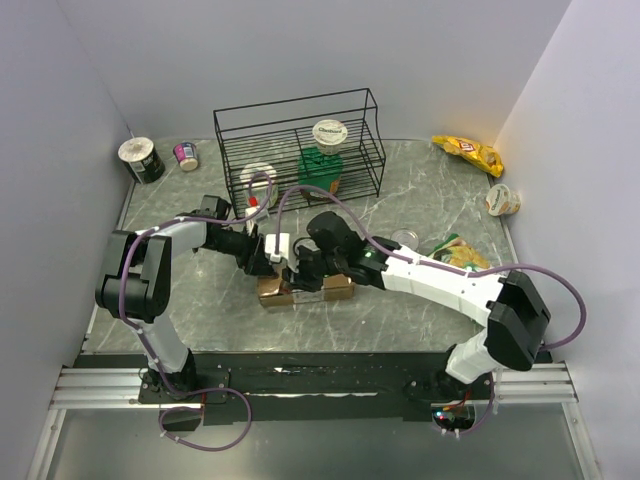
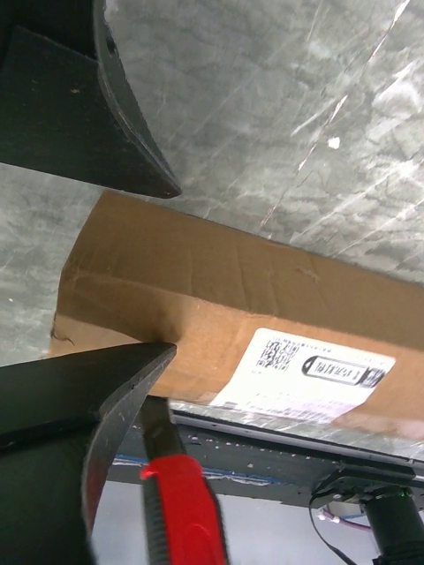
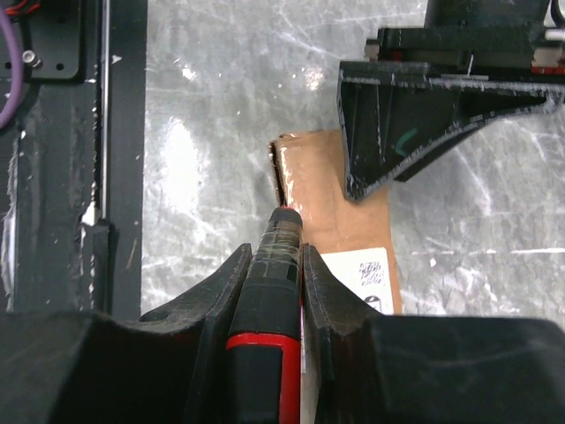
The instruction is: Unpack the express box
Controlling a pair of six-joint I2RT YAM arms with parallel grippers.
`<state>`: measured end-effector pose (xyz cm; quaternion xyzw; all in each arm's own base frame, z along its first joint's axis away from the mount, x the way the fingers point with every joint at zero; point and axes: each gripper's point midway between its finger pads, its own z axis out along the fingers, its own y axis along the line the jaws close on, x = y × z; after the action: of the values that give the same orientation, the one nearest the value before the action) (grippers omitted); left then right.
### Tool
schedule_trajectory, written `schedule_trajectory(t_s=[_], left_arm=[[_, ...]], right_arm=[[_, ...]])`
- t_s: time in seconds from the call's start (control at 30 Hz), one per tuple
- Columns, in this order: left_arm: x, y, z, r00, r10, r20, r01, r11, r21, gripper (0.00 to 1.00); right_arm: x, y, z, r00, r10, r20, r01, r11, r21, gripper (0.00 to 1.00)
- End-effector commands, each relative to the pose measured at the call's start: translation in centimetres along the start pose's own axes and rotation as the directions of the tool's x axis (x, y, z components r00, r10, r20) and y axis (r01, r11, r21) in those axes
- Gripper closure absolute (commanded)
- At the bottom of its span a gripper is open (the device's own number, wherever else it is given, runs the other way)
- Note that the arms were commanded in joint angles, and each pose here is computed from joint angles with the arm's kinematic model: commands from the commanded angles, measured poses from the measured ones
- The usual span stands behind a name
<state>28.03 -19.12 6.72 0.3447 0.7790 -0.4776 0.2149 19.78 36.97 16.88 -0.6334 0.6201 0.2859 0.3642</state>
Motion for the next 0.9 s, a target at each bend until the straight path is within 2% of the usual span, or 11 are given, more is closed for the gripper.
schedule_trajectory(t_s=[0.0,0.17,0.3,0.47,0.6,0.63,0.7,0.73,0.77,0.83,0.87], left_arm=[[1.4,2.2,-0.3,0.995,0.076,-0.066,-0.082,0.993,-0.083,0.30],[1.4,2.2,-0.3,0.993,0.096,-0.067,-0.101,0.992,-0.075,0.31],[1.4,1.8,-0.2,0.993,0.092,-0.068,-0.095,0.994,-0.048,0.31],[-0.1,0.8,-0.4,0.995,0.097,-0.030,-0.097,0.995,-0.005,0.22],[-2.7,0.3,-1.2,0.993,0.117,0.022,-0.117,0.993,-0.022,0.19],[-3.4,0.5,-1.7,0.996,0.082,0.043,-0.080,0.996,-0.044,0.17],[-6.0,0.6,-3.0,0.985,0.131,0.109,-0.121,0.988,-0.093,0.16],[-6.9,0.7,-4.0,0.985,0.093,0.143,-0.076,0.990,-0.119,0.16],[-9.1,0.6,-5.1,0.968,0.161,0.191,-0.129,0.977,-0.168,0.15],[-10.8,0.9,-7.0,0.957,0.160,0.243,-0.100,0.966,-0.240,0.14],[-12.0,0.4,-7.9,0.942,0.204,0.265,-0.131,0.954,-0.268,0.14]], right_arm=[[1.0,-0.2,-2.9,1.000,-0.001,-0.024,0.001,1.000,0.019,1.00],[2.8,-0.1,-3.7,0.999,-0.009,-0.042,0.010,1.000,0.015,1.00],[2.8,-0.4,-3.7,0.999,-0.047,-0.014,0.047,0.999,0.022,1.00],[1.2,-0.8,-3.4,0.993,-0.110,0.040,0.110,0.994,0.017,1.00],[-0.3,-0.3,-2.4,0.985,-0.157,0.075,0.159,0.987,-0.024,1.00],[-0.5,-0.2,-1.8,0.985,-0.154,0.077,0.157,0.987,-0.034,1.00],[-1.5,0.0,-0.8,0.985,-0.147,0.089,0.152,0.987,-0.053,1.00],[-2.0,0.0,-0.5,0.985,-0.144,0.097,0.150,0.987,-0.055,1.00],[-3.4,-0.5,-0.3,0.983,-0.136,0.123,0.142,0.989,-0.042,1.00],[-3.9,-0.7,0.9,0.986,-0.114,0.122,0.120,0.992,-0.044,1.00],[-5.4,-1.5,1.1,0.983,-0.108,0.152,0.112,0.994,-0.019,1.00]])
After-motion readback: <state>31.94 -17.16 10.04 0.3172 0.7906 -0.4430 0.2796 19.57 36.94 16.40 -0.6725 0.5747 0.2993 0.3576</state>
